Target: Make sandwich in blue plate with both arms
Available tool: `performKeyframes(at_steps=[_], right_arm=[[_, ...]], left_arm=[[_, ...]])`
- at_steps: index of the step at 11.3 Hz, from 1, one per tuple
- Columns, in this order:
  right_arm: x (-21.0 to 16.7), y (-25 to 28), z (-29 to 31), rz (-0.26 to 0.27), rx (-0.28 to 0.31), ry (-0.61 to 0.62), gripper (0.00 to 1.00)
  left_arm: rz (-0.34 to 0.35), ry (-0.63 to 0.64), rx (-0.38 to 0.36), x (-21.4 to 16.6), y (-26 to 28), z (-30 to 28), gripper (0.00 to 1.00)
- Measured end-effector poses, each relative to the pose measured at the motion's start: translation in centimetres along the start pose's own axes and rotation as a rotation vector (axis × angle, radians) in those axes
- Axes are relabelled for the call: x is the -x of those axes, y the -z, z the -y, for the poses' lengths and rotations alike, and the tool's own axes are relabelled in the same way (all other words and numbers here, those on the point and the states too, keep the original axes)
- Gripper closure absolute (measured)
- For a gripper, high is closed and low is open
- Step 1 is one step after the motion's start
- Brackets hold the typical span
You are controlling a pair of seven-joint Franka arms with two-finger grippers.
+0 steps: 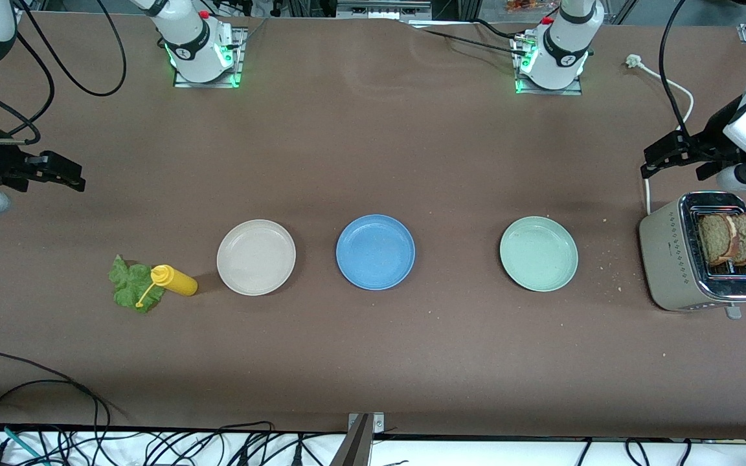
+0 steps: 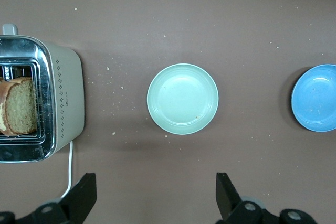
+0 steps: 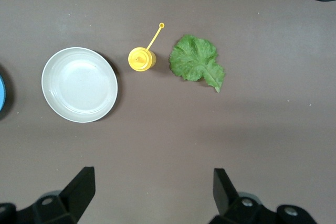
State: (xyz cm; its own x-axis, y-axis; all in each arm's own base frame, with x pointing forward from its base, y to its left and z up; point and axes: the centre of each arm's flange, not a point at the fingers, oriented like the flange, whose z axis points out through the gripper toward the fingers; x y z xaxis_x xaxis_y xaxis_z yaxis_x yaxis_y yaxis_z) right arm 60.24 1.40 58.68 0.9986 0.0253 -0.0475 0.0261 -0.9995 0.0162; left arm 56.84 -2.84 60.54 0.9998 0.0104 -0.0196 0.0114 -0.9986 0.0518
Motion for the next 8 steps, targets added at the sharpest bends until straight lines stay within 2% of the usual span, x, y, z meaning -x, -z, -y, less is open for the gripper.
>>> performKeyframes(at_steps=[8], right_arm=[[0.00, 0.00, 0.01, 0.000, 0.000, 0.000, 0.00]], left_arm=[[0.017, -0.001, 0.000, 0.00, -0.39, -0.04, 0.00]])
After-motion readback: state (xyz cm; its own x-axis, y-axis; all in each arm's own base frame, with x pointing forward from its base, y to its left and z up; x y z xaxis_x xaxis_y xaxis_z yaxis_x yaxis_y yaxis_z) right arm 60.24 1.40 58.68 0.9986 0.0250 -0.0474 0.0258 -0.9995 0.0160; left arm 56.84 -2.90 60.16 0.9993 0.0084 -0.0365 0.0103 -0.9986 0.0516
